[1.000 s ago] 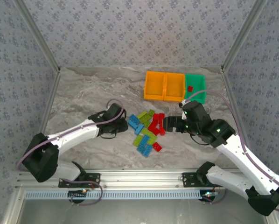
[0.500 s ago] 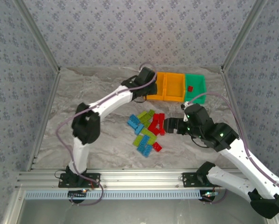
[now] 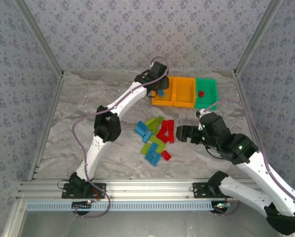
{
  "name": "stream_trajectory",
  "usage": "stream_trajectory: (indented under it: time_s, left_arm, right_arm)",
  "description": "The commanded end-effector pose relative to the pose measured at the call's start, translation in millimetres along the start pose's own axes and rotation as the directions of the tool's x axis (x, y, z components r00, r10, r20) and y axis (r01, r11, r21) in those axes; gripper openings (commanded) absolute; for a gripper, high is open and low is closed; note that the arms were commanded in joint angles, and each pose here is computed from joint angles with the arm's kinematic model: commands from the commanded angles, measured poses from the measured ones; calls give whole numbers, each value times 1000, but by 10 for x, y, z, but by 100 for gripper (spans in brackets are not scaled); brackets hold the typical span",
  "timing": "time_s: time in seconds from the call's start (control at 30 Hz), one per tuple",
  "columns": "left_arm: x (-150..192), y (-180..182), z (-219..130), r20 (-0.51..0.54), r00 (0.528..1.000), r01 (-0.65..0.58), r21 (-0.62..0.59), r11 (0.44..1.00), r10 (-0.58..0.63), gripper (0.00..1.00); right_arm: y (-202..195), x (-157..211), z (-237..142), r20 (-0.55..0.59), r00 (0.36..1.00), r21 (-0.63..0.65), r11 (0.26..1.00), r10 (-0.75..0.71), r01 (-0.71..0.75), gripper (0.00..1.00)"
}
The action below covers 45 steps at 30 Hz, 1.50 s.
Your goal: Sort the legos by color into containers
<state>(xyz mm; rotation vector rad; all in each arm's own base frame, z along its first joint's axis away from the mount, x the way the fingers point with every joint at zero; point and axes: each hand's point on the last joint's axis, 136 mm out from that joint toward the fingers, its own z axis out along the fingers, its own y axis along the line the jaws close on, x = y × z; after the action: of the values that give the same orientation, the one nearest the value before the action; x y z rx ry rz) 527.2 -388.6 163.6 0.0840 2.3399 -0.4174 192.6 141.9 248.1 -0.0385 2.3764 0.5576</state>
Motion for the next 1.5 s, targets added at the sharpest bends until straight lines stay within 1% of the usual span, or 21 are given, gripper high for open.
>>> stream_trajectory:
  time_s: [0.0, 0.1, 0.2, 0.3, 0.37, 0.43, 0.5, 0.57, 0.67, 0.73, 0.83, 0.93, 1.07, 1.17, 1.23, 1.33, 1.47]
  left_arm:
    - [-142, -136, -315, 14, 999, -46, 28, 999, 46, 49]
    - [-179, -193, -612, 17, 998, -65, 53, 996, 64, 46]
    - [-250, -256, -1154, 104, 992, -82, 116, 990, 70, 46]
    - [-121, -151, -1790, 193, 981, -74, 185, 980, 38, 46]
    - [102, 6, -2197, 223, 974, -85, 199, 976, 39, 45]
    - [355, 151, -2560, 240, 967, -131, 191, 973, 83, 45]
    - [670, 315, -2836, 226, 961, -200, 160, 967, 162, 47]
    - [997, 533, -3054, 175, 958, -254, 134, 958, 229, 51]
    - [1402, 799, -3354, 52, 962, -274, 149, 950, 270, 56]
    - [1630, 922, -3510, -18, 964, -258, 175, 950, 265, 61]
    - [1886, 1046, -3648, -89, 978, -169, 212, 963, 191, 72]
    - [2080, 1180, -3679, -138, 985, -73, 203, 976, 102, 83]
    - [2266, 1286, -3685, -183, 980, -35, 197, 980, 72, 93]
    - [2320, 1350, -3701, -199, 977, -37, 179, 983, 73, 97]
    - [2334, 1384, -3700, -201, 977, -40, 166, 985, 74, 98]
    - [2333, 1403, -3689, -195, 978, -40, 157, 987, 70, 99]
    - [2330, 1390, -3684, -200, 977, -35, 157, 987, 66, 99]
  right_arm:
    - [-19, 2, -5, 8, 1000, 10, 1000, 19, -20, 98]
    - [-23, 23, 36, 3, 1000, 10, 1000, 23, -23, 98]
    - [-54, 64, 118, -13, 1000, 30, 999, 21, -20, 98]
    - [-39, 95, 234, -44, 999, 43, 999, 5, -3, 98]
    - [26, 117, 357, -73, 997, 39, 999, -16, 19, 98]
    - [115, 138, 498, -103, 991, 26, 996, -86, 89, 98]
    - [217, 145, 653, -133, 977, 11, 986, -166, 169, 99]
    - [292, 145, 843, -177, 945, 7, 960, -274, 279, 100]
    - [344, 87, 1152, -236, 891, 22, 915, -388, 404, 100]
    - [415, 66, 1385, -276, 859, -5, 894, -432, 448, 100]
    - [510, -47, 1732, -318, 844, -22, 893, -432, 449, 100]
    - [527, -104, 2087, -356, 844, -32, 907, -402, 419, 100]
    - [521, -147, 2444, -390, 814, -46, 892, -430, 449, 100]
    - [486, -137, 2602, -425, 783, -64, 877, -455, 475, 98]
    - [493, -104, 2680, -441, 767, -95, 874, -465, 476, 94]
    - [513, -68, 2796, -455, 756, -136, 876, -470, 463, 92]
    - [411, -8, 2956, -491, 743, -116, 880, -455, 461, 92]
